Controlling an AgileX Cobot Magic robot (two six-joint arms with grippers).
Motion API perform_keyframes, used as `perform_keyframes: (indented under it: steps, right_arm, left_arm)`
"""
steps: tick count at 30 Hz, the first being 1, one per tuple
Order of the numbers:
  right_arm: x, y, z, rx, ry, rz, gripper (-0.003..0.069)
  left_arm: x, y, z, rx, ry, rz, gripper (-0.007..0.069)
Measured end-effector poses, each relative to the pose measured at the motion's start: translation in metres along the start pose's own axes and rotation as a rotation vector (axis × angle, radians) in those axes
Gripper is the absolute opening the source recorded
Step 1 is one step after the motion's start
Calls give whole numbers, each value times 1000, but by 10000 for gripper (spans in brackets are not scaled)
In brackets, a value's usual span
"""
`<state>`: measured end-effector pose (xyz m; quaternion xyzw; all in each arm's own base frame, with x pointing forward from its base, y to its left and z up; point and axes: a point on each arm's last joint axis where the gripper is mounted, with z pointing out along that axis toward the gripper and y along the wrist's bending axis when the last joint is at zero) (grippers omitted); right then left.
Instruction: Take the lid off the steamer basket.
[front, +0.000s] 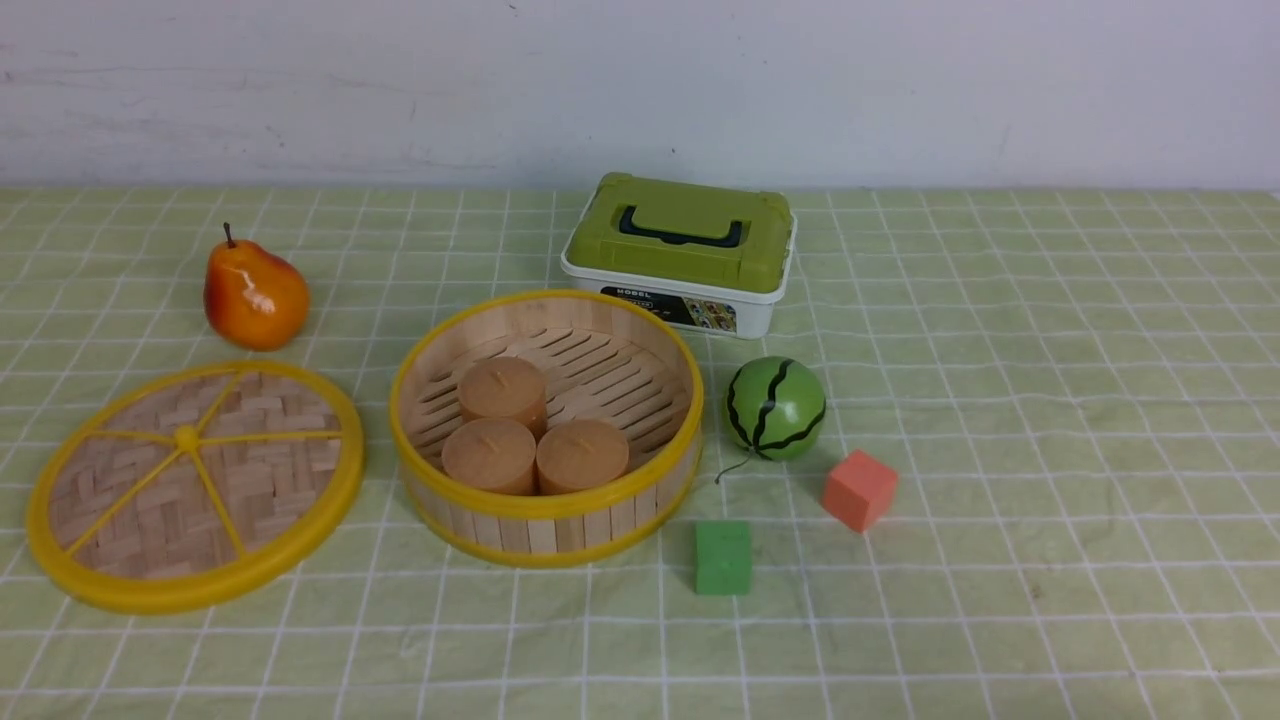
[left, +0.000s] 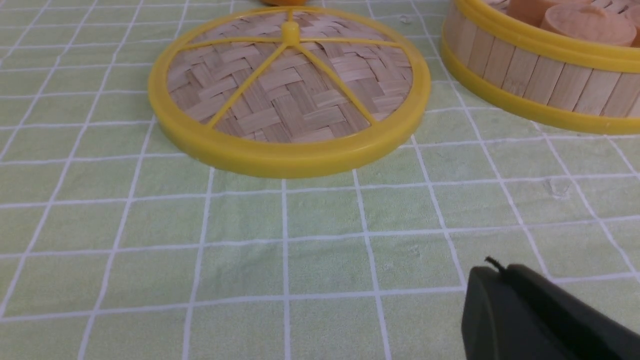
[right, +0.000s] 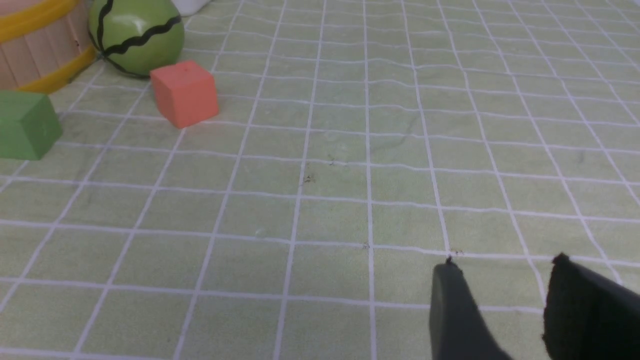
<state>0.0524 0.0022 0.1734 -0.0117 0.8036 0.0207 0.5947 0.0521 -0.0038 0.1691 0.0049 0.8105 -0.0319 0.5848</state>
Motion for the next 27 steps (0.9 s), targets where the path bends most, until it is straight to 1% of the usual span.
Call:
perform_keyframes:
  steps: [27]
  right_arm:
    - [0, 0, 0, 0, 0, 0, 242]
  left_arm:
    - [0, 0, 0, 0, 2, 0, 19]
